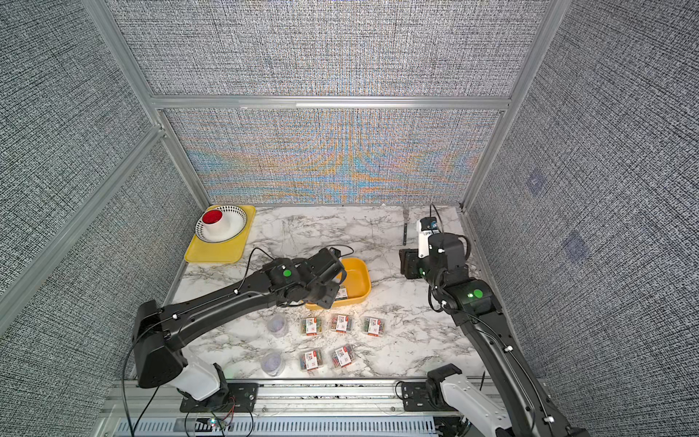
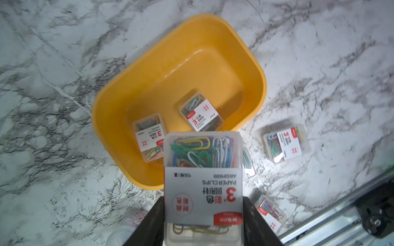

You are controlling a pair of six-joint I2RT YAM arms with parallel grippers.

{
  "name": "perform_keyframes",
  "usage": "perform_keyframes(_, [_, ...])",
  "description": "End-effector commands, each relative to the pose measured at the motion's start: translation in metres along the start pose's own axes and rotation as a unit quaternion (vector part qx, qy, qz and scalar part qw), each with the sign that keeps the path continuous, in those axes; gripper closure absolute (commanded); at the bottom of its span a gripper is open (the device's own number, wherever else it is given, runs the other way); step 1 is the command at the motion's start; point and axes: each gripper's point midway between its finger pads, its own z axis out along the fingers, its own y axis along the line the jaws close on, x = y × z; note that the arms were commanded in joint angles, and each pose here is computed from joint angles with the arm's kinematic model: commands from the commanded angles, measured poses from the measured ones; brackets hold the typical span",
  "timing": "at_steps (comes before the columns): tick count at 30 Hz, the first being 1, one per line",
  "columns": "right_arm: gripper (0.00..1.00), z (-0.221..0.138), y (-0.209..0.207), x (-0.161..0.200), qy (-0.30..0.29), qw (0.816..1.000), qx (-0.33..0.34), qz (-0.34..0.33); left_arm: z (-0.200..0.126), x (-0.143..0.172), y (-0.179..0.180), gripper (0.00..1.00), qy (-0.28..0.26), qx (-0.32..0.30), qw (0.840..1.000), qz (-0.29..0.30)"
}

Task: Take the paper clips out of the storage box
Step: Pick up the boxed paper clips from the storage box, then place the boxed paper clips at the center of the board.

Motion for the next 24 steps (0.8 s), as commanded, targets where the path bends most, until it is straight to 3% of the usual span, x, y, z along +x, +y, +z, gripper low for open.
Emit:
perform_keyframes(1, [0.34,-0.018,-0.014,-0.013,-0.015,0.999,0.033,-0.012,0.011,0.016,-0.027,0.54,0.0,0.07,0.995,0.071])
perform_keyframes(9, [0.35,-0.042,-0.021,-0.033,-0.039,0.998,0.049,-0.011,0.018,0.048,-0.083,0.54,0.024,0.138,0.977,0.163])
perform_keyframes(24, [0.35,-0.048,-0.023,-0.033,-0.041,0.998,0.053,-0.014,0.048,0.078,-0.165,0.52,0.068,0.178,0.937,0.294])
